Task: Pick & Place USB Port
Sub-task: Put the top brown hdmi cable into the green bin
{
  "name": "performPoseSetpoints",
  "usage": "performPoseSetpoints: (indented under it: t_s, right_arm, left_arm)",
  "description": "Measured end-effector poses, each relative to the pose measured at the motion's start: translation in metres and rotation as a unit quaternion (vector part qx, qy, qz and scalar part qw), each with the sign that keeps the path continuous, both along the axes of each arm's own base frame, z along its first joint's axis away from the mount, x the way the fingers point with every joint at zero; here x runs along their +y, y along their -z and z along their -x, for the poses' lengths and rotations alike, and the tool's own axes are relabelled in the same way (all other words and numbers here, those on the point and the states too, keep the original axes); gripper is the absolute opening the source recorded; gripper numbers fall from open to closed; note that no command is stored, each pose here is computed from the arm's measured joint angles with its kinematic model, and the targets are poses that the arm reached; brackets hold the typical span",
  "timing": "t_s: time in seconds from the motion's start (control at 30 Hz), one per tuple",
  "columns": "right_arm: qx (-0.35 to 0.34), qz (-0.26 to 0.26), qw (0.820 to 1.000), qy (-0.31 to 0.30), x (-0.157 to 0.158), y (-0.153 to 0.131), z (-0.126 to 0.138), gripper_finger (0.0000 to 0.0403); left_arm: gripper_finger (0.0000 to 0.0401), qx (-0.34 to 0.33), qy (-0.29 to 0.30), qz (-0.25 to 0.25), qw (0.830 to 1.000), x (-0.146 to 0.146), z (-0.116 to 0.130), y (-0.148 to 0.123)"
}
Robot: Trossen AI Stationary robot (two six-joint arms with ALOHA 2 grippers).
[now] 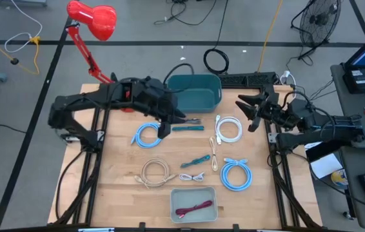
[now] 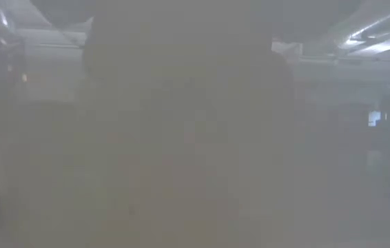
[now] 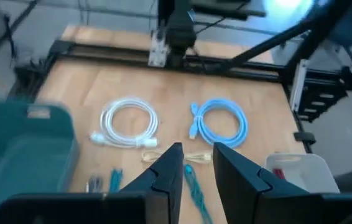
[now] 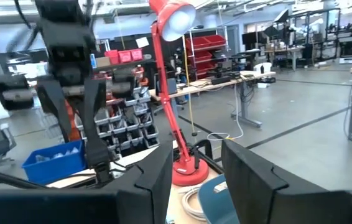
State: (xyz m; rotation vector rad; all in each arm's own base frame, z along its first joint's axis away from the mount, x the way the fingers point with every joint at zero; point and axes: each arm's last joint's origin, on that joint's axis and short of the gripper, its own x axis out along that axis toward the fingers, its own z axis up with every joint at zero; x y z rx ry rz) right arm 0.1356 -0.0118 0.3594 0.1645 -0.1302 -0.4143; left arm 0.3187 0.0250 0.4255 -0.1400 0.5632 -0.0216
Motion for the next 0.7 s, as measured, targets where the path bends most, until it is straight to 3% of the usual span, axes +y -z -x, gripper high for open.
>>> performPoseSetpoints:
  t_s: [0.1,0.5,0.7]
  right_arm:
    - [0.002,0.001,1.0,0.007,-0.002,0.0,0.0,0.013]
    - [0.028,-0.001,0.999,0.019,-0.006,0.006,-0.004,0.013]
    - [0.041,-0.004,0.999,0.018,-0.006,0.01,-0.014,0.013]
  left_arm:
    - [0.0092,-0.024,-0.029,0.026,0.999,0.002,0.012,0.017]
    - [0.0092,-0.003,-0.159,0.107,0.982,0.002,0.064,0.106]
    - [0.0092,-0.007,-0.309,0.064,0.949,0.011,0.077,0.133]
